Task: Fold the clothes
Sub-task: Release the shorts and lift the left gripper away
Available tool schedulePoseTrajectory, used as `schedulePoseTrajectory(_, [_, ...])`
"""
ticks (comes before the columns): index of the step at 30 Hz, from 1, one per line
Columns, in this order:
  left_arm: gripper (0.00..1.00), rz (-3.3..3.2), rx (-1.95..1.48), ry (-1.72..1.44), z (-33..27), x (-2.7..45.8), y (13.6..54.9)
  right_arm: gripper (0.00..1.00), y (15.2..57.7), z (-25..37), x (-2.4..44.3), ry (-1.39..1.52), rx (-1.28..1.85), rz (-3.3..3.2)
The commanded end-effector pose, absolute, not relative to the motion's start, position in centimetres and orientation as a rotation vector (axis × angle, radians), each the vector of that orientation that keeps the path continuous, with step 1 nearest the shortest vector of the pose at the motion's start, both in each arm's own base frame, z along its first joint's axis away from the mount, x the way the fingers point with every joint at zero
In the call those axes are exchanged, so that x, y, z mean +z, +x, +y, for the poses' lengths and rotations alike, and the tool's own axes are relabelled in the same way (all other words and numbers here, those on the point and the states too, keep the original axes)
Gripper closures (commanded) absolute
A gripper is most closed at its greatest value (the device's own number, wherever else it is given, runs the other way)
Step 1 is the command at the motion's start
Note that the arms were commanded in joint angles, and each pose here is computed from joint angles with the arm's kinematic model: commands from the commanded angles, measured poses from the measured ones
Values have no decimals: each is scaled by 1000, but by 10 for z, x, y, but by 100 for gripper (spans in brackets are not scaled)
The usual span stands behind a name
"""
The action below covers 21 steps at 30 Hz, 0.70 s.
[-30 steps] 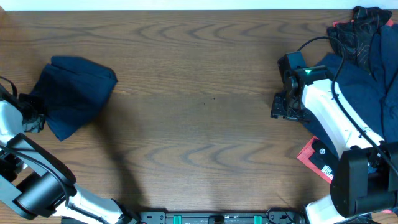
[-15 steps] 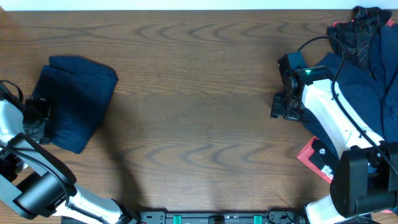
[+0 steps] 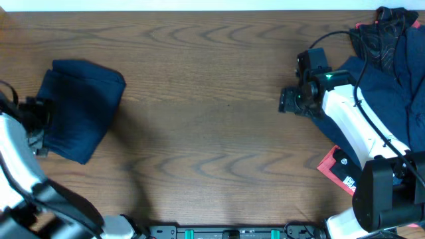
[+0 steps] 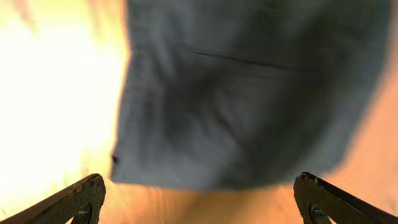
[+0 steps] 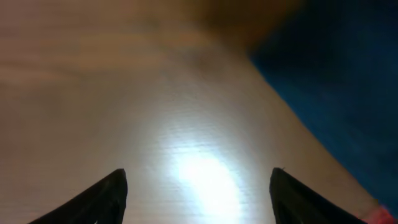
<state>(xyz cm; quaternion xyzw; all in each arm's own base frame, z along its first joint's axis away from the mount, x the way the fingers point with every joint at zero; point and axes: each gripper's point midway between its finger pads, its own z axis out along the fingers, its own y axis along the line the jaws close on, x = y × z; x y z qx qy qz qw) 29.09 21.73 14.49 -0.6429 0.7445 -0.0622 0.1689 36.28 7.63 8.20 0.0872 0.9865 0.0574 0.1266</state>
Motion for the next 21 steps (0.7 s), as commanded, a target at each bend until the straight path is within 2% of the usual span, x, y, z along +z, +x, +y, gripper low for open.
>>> schedulePoseTrajectory(1, [2,2259,-289,-1469,165,174,327,26,386,91,89,174,280,2780])
schedulePoseTrajectory(6, [2,2499,-304,-907,79,184,359,23,411,84,106,151,357,2663])
schedulePoseTrajectory(11, [2,2651,-328,-509,4,180,361,22,418,63,126,228,487,2597])
schedulePoseTrajectory(15, [2,2783,-346,-419,-30,170,336,22,402,31,140,316,453,2601])
schedulePoseTrajectory(21, [2,2971,-268,-465,-26,158,290,21,361,-1,171,356,262,2613])
